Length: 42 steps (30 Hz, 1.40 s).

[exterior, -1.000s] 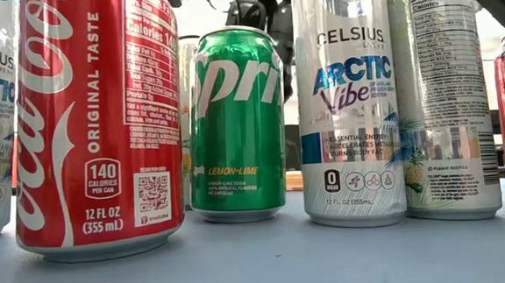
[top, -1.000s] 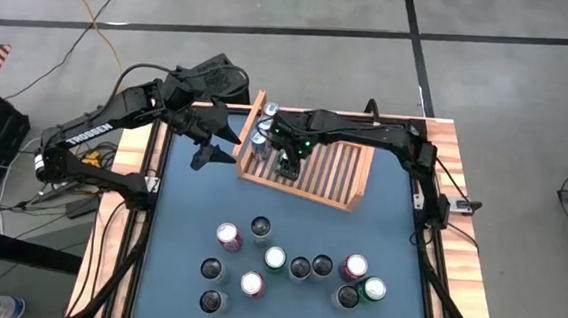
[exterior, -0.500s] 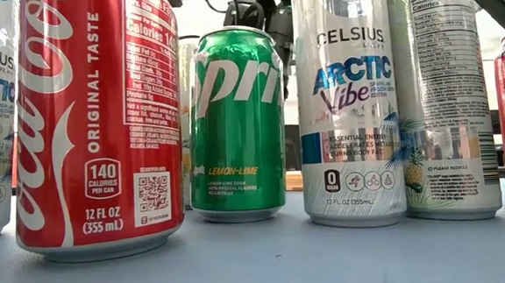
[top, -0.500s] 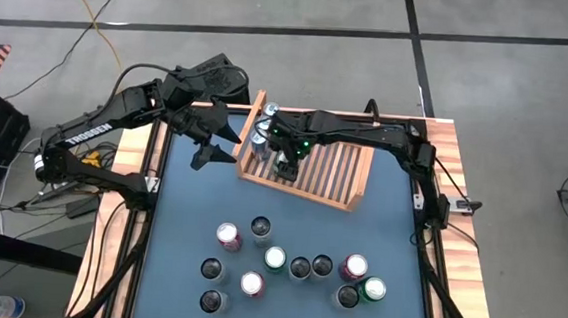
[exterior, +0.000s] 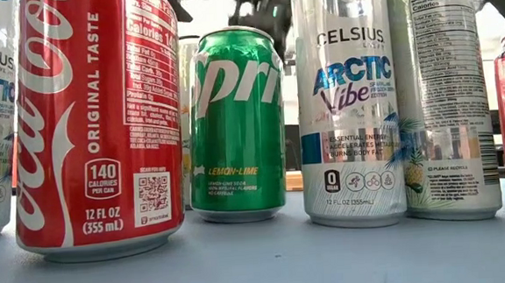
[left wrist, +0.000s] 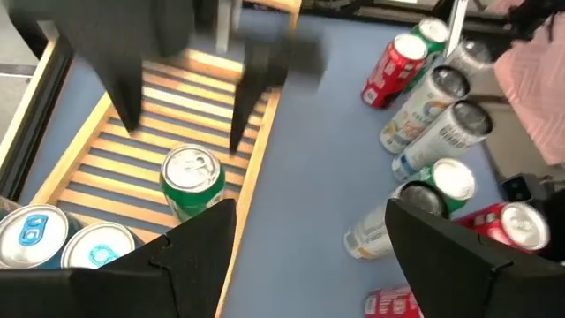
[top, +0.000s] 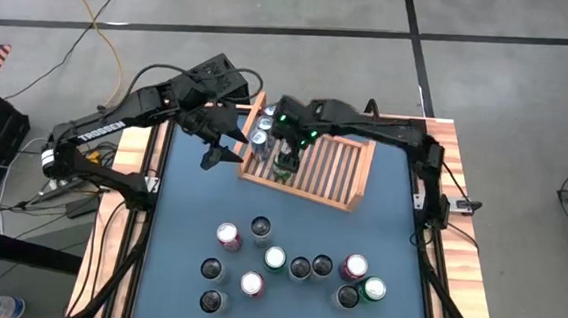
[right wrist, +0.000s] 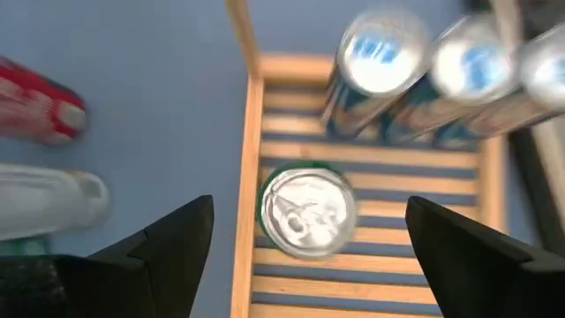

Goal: Place canned beverage on shelf
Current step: Put the green soda can on the shelf

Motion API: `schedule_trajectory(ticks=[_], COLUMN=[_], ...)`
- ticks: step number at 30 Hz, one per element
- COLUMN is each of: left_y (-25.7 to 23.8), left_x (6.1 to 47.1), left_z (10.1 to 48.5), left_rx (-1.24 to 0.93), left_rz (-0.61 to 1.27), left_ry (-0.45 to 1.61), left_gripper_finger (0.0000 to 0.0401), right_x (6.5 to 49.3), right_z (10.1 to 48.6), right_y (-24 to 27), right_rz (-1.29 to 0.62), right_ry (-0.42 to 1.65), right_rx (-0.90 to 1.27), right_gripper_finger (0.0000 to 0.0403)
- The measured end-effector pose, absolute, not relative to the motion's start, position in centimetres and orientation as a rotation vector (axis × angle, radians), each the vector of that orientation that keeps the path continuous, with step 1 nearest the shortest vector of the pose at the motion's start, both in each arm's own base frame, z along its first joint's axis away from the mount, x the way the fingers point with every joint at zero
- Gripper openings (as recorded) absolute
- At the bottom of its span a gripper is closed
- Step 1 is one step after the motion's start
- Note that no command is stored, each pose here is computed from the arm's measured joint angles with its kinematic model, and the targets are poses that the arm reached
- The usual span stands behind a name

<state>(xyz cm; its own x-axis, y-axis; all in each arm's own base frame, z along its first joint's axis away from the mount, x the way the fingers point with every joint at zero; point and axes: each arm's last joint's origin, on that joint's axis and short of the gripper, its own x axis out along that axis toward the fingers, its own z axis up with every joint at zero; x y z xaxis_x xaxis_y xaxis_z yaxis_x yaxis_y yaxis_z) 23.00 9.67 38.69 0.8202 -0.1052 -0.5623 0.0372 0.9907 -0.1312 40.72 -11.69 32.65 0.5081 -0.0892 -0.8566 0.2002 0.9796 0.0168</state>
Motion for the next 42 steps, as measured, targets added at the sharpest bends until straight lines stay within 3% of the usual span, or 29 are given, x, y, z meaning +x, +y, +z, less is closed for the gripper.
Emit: schedule_trajectory(ticks=[10, 19, 27, 36, 42], left_y=[11.3, 11.7, 12.1, 12.1, 12.2], left_x=[27.5, 31.2, 33.7, 33.7, 34.2], left_z=[36.1, 32.5, 29.9, 29.7, 28.9], left_rx=[0.022, 0.136, 0.216, 0.249, 0.237], left_rz=[-0.148, -0.2, -0.172, -0.11, -0.118], left_ry=[0.588, 0.664, 0.707, 0.749, 0.775], left_gripper_finger=[0.0279, 0.0279, 0.028, 0.0327, 0.0331], right_x=[33.8, 28.5, 27.2, 27.2, 27.1], right_z=[42.2, 46.2, 46.9, 46.3, 46.3], right_y=[-10.1, -8.6, -8.3, -8.3, -8.2], right_rz=[-0.265, -0.368, -0.403, -0.396, -0.396], right_ry=[0.959, 0.886, 0.879, 0.947, 0.946], right_rx=[0.053, 0.084, 0.099, 0.096, 0.095], right_gripper_finger=[0.0359, 0.0359, 0.0359, 0.0359, 0.0359])
